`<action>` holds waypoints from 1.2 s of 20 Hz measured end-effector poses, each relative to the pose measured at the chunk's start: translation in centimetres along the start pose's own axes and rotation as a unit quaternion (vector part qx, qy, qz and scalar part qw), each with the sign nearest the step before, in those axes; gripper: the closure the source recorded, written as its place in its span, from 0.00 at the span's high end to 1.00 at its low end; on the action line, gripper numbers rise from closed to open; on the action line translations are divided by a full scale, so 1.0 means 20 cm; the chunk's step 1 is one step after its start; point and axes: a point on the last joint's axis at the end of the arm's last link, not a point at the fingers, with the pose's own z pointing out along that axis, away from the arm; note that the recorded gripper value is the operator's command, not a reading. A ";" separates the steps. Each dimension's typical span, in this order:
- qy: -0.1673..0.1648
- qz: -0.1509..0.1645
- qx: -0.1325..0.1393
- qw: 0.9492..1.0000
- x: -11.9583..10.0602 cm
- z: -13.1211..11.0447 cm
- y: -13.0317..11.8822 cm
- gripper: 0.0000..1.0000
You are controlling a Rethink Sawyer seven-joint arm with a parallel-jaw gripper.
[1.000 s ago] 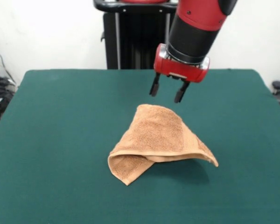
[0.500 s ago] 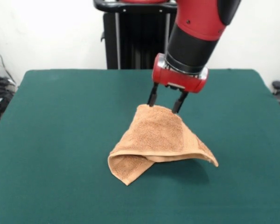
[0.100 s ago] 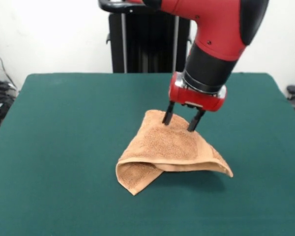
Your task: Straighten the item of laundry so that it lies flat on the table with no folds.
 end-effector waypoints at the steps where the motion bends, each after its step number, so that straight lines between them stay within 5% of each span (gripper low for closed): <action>1: 0.000 -0.001 0.002 1.000 0.00 0.01 0.01 1.00; 12: -0.008 0.014 0.003 1.000 -0.08 0.07 0.12 1.00; 24: -0.041 0.041 0.004 0.998 -0.15 0.04 0.10 1.00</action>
